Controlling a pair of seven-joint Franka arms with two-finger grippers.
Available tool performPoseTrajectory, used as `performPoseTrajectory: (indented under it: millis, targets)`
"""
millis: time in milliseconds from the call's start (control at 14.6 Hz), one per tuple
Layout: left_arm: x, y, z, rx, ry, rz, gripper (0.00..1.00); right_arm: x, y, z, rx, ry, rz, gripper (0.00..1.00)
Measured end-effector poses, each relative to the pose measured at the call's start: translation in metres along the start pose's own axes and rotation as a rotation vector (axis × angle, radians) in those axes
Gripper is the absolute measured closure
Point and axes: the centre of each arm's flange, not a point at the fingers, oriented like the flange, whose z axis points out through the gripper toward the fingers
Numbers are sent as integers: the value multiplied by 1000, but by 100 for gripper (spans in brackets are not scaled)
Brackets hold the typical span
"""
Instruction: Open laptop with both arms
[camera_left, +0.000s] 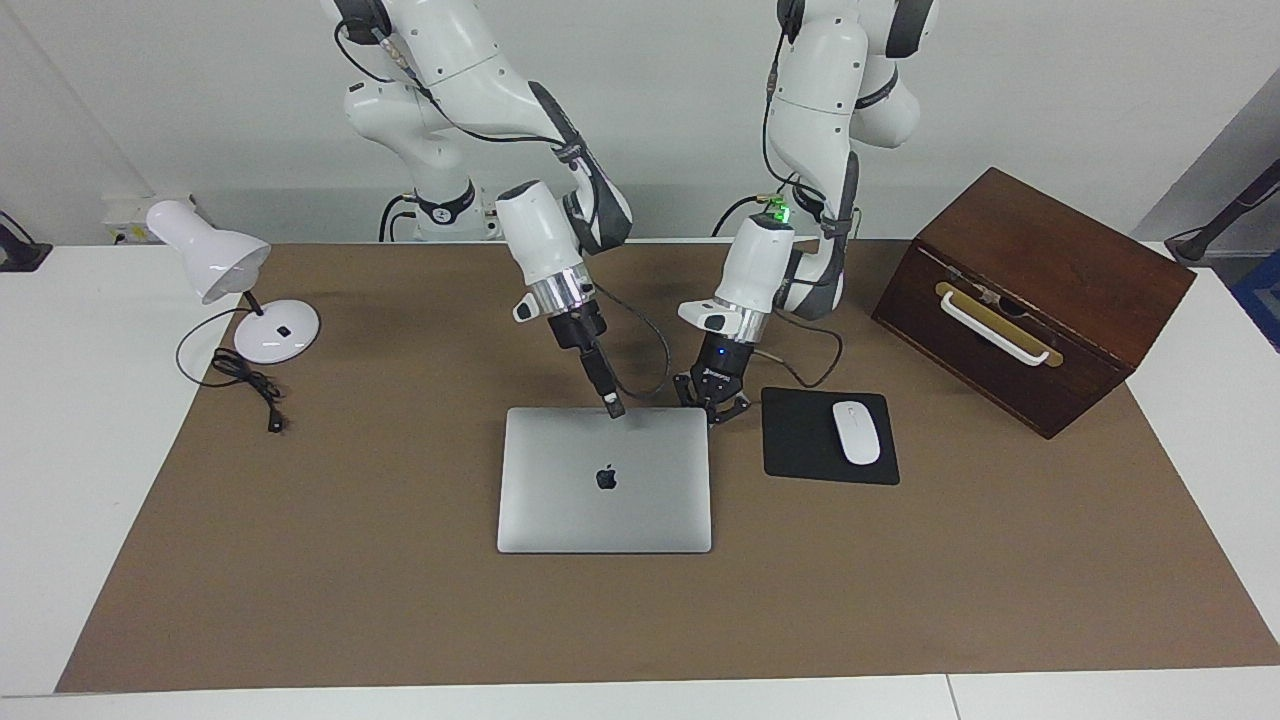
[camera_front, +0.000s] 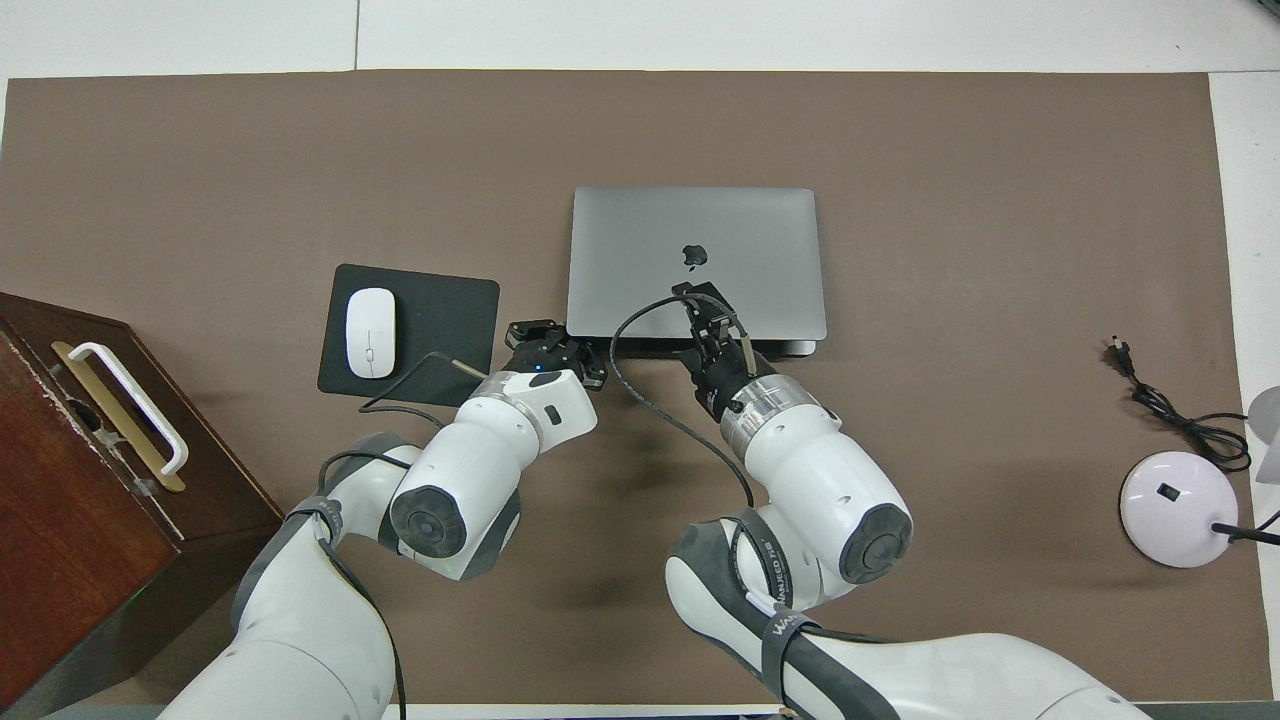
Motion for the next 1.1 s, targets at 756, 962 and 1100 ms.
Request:
performPoseTrajectory:
  millis: [756, 962, 1100]
  targets:
    - [0, 0, 0, 0, 0, 1, 99, 5, -28, 22, -22, -22, 6, 0]
    - [0, 0, 0, 0, 1, 1, 99, 4, -48, 27, -64, -49, 4, 0]
    - [0, 0, 0, 0, 1, 1, 99, 5, -61, 29, -78, -62, 9, 0]
